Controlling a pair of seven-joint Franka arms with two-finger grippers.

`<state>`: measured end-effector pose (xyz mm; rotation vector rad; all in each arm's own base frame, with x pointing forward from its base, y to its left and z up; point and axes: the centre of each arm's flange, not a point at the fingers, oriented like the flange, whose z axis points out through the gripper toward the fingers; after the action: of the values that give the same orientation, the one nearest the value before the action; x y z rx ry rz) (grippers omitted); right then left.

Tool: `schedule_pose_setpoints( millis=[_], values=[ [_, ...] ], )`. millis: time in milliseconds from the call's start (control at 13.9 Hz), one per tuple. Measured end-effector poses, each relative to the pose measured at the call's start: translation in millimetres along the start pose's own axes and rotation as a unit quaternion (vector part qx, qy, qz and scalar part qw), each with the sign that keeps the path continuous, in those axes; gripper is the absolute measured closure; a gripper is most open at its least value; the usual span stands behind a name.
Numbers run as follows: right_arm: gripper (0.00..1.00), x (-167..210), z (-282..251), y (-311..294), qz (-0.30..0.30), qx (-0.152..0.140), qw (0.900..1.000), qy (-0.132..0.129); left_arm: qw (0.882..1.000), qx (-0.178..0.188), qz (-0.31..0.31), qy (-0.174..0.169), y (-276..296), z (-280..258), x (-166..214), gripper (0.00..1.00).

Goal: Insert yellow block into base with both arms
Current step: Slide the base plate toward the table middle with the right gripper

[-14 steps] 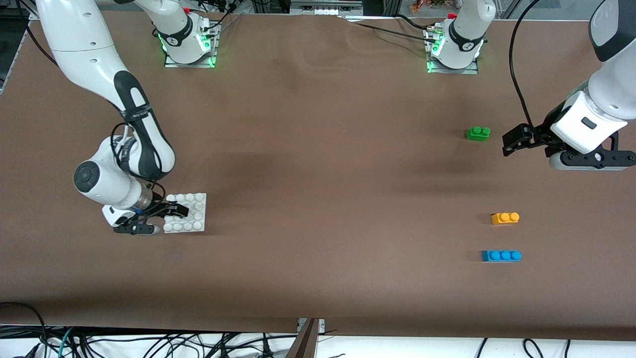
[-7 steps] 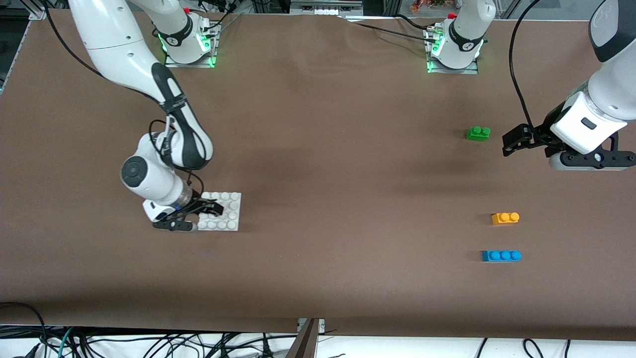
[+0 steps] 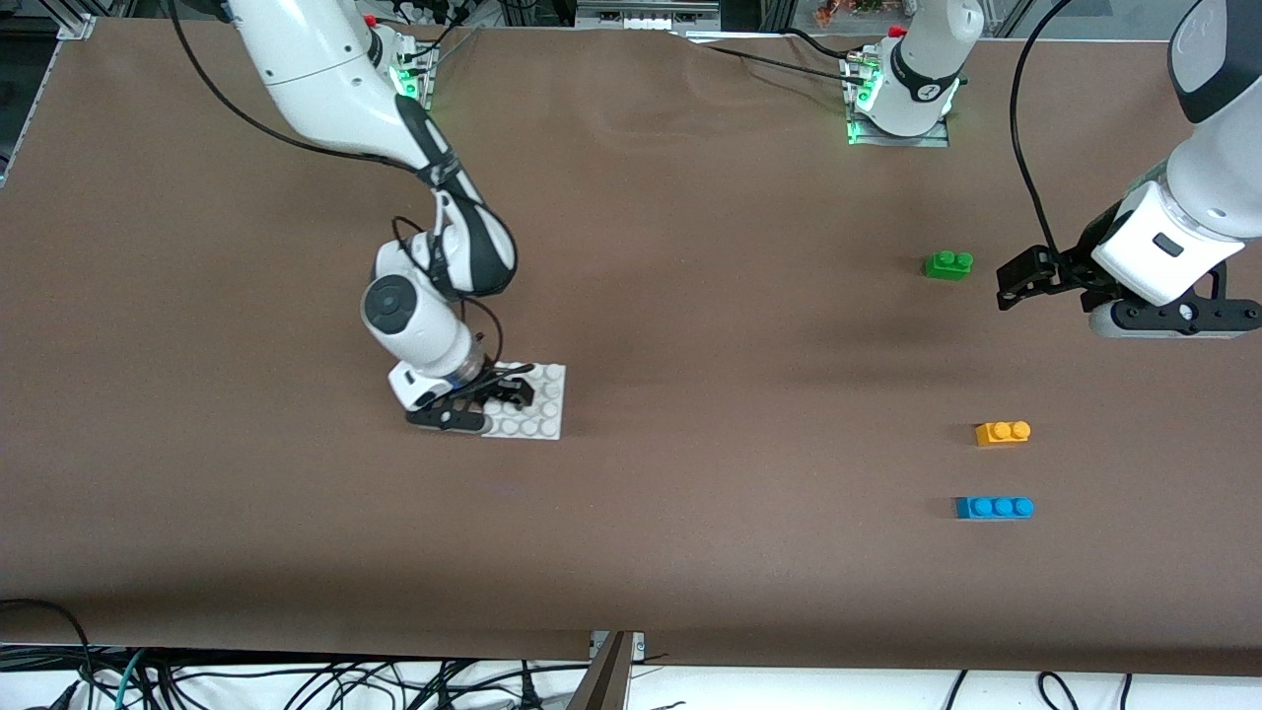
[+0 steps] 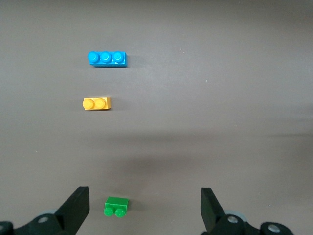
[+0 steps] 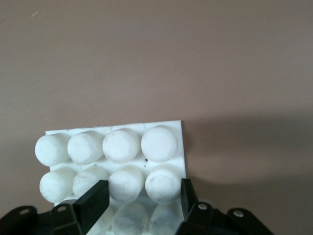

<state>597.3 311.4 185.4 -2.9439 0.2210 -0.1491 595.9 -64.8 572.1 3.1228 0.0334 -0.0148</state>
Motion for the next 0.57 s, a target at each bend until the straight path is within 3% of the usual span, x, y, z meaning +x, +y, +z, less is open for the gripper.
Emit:
schedule_pose_setpoints(
  millis=[359,575],
  values=[
    [0.37,-45.6,-0.5,-80.0,-0.005,0.014,1.000,0.004,1.000,0.000,0.000,0.000,0.4,-0.1,0.0,0.00],
    [0.37,-56.3,7.0,-95.0,-0.014,0.014,1.000,0.018,1.000,0.000,0.000,0.000,0.4,-0.1,-0.1,0.00]
  ],
)
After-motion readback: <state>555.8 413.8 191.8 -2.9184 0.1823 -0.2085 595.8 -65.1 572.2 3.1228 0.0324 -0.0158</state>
